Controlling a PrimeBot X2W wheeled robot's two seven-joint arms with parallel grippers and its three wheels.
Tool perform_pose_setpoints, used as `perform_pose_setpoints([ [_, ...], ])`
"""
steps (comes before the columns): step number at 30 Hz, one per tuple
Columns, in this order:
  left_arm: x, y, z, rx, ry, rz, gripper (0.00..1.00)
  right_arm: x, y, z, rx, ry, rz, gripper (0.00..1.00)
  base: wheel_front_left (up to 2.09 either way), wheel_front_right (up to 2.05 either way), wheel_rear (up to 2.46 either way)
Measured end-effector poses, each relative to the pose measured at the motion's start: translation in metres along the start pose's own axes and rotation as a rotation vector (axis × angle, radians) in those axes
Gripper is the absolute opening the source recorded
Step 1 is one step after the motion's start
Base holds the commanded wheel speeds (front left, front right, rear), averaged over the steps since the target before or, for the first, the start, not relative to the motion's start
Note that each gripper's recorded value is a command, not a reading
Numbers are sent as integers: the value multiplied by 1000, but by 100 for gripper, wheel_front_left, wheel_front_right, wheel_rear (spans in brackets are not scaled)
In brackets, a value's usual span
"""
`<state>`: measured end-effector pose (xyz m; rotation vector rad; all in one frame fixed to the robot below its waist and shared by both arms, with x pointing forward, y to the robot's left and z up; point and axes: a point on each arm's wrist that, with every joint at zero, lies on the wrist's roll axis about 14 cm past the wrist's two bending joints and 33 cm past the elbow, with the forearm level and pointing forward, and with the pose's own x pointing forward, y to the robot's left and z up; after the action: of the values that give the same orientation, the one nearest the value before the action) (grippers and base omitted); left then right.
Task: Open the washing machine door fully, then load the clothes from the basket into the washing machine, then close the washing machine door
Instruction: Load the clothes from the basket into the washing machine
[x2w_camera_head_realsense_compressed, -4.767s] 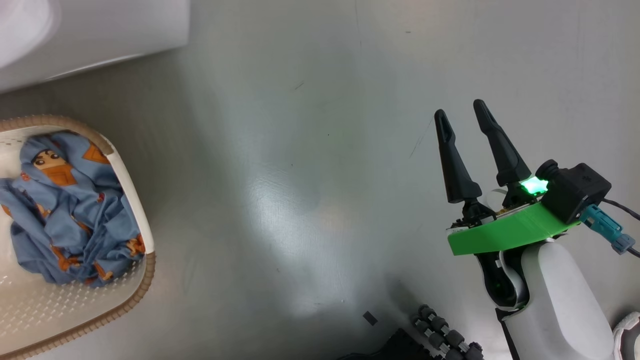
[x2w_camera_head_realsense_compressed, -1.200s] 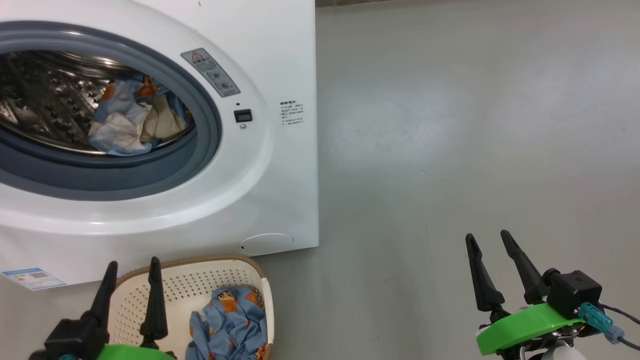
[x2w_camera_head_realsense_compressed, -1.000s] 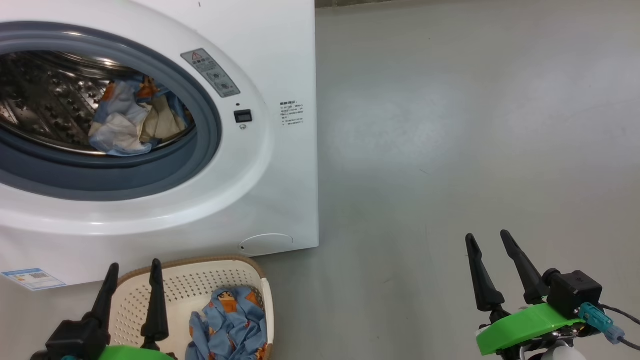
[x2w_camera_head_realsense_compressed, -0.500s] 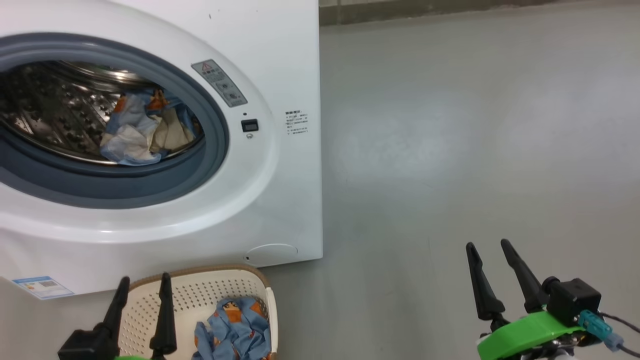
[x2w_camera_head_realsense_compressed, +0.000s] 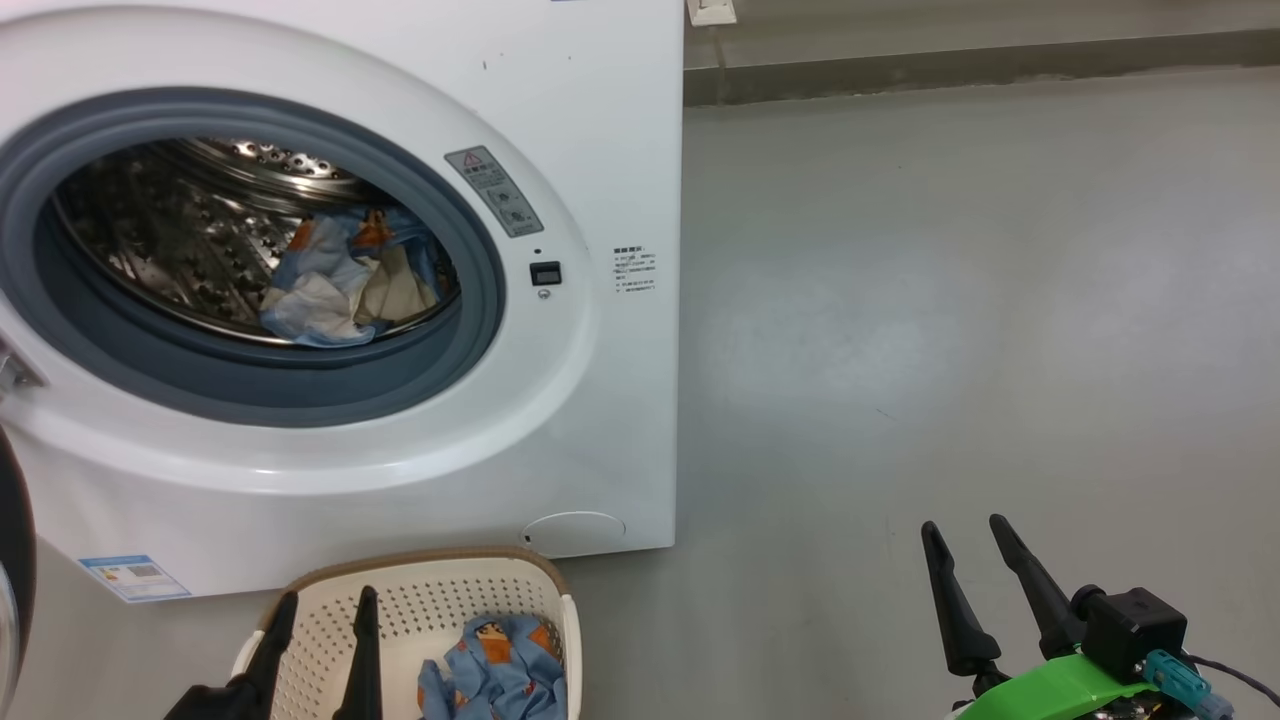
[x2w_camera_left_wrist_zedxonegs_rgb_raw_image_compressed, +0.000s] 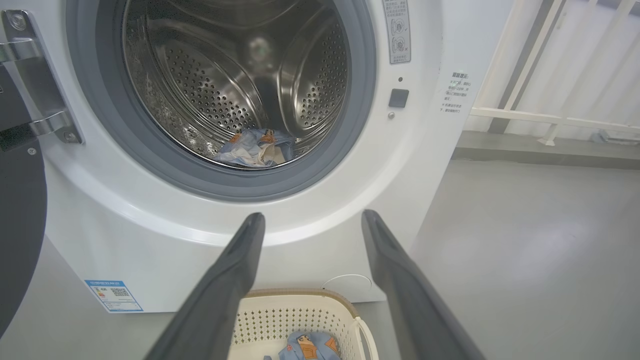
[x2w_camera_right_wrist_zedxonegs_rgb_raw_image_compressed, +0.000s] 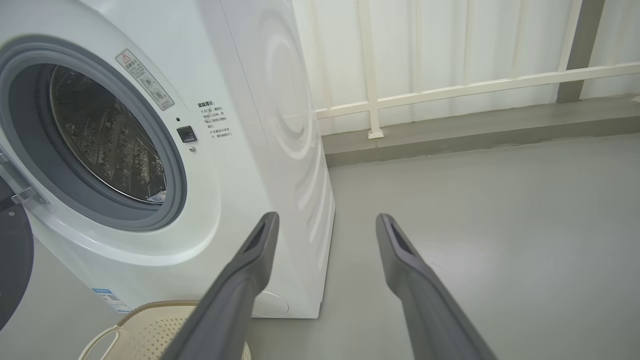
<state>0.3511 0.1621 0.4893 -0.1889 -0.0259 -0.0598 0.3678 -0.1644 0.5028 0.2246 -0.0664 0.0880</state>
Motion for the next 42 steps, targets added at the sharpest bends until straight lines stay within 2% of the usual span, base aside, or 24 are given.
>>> perform_pose_setpoints([
  [12, -7, 6, -9, -18, 28, 28, 100, 4, 14, -2, 3, 5, 43, 100, 0, 0, 0],
  [20, -1, 7, -25, -21, 78, 33, 100, 9, 8, -12, 5, 33, 27, 100, 0, 0, 0],
  [27, 23, -1, -46, -45, 136, 0, 100, 17, -5, -29, -2, 79, -6, 100, 0, 0, 0],
  [36, 50, -3, -121, 15, 355, -28, 100, 51, -20, -44, -23, 93, -32, 100, 0, 0, 0],
  [40, 61, -7, -159, 29, 461, -70, 100, 60, -31, -59, -28, 123, -56, 100, 0, 0, 0],
  [42, 67, -1, -189, 74, 548, -104, 100, 65, -39, -72, -32, 148, -71, 100, 0, 0, 0],
])
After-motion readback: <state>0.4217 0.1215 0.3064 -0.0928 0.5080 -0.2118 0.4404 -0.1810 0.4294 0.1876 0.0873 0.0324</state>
